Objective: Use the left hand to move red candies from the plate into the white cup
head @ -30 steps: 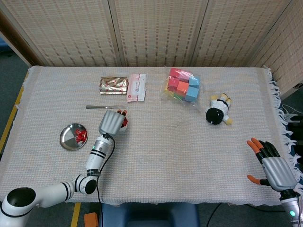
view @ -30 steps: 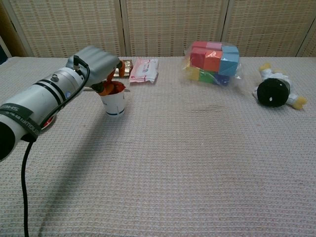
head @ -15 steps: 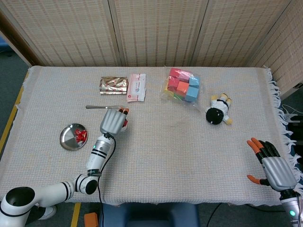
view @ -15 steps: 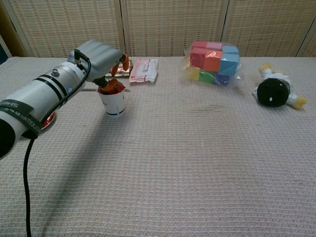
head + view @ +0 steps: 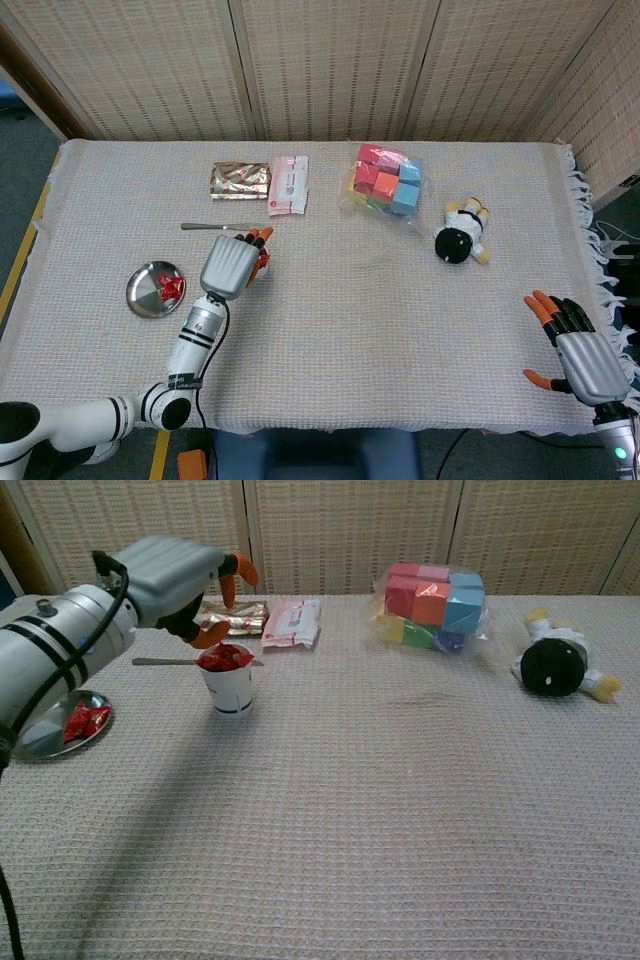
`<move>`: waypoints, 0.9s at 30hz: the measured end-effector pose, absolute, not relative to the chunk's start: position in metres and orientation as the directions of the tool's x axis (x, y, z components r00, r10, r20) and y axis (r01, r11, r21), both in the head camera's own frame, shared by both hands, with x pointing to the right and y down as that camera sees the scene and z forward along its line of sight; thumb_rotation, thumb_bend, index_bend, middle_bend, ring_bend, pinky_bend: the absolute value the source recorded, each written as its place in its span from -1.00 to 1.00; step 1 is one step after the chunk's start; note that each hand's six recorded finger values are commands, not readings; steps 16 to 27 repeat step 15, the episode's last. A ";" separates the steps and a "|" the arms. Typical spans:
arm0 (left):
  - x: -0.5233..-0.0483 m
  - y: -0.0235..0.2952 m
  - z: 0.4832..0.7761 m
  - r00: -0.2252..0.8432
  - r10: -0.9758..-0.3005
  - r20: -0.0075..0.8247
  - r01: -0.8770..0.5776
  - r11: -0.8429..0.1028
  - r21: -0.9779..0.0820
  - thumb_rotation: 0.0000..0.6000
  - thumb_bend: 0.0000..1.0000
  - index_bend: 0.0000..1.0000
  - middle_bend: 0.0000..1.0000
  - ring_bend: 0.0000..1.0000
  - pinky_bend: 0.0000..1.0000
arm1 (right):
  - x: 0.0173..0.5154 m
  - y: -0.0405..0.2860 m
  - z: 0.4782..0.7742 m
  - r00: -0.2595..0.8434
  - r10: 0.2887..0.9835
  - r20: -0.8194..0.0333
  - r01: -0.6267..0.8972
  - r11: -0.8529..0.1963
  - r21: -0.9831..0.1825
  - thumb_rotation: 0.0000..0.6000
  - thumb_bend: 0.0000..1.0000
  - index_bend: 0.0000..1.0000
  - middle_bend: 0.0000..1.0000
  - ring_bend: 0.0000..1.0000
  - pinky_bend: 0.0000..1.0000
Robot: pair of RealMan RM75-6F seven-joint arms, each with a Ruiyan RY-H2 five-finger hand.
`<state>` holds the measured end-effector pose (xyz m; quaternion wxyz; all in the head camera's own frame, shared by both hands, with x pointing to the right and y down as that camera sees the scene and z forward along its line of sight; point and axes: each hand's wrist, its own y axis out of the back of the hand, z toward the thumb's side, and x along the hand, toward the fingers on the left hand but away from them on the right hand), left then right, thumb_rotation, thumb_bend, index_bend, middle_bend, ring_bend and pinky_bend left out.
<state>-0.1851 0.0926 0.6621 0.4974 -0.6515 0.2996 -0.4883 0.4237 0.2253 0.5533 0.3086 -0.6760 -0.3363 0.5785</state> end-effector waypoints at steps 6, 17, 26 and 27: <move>-0.275 0.161 0.635 0.294 -0.874 0.386 -0.117 -0.434 -0.893 1.00 -0.14 -0.95 -0.88 -0.90 -0.46 | 0.419 0.229 0.555 0.112 0.813 -0.571 0.069 -0.579 -0.812 1.00 -0.89 -1.00 -1.00 -1.00 -1.00; -0.433 0.272 0.555 0.016 -0.929 0.370 -0.245 -0.363 -0.899 1.00 -0.16 -1.00 -1.00 -1.00 -0.67 | 0.410 0.238 0.549 0.121 0.832 -0.542 0.038 -0.549 -0.835 1.00 -0.89 -1.00 -1.00 -1.00 -1.00; -0.433 0.272 0.555 0.016 -0.929 0.370 -0.245 -0.363 -0.899 1.00 -0.16 -1.00 -1.00 -1.00 -0.67 | 0.410 0.238 0.549 0.121 0.832 -0.542 0.038 -0.549 -0.835 1.00 -0.89 -1.00 -1.00 -1.00 -1.00; -0.433 0.272 0.555 0.016 -0.929 0.370 -0.245 -0.363 -0.899 1.00 -0.16 -1.00 -1.00 -1.00 -0.67 | 0.410 0.238 0.549 0.121 0.832 -0.542 0.038 -0.549 -0.835 1.00 -0.89 -1.00 -1.00 -1.00 -1.00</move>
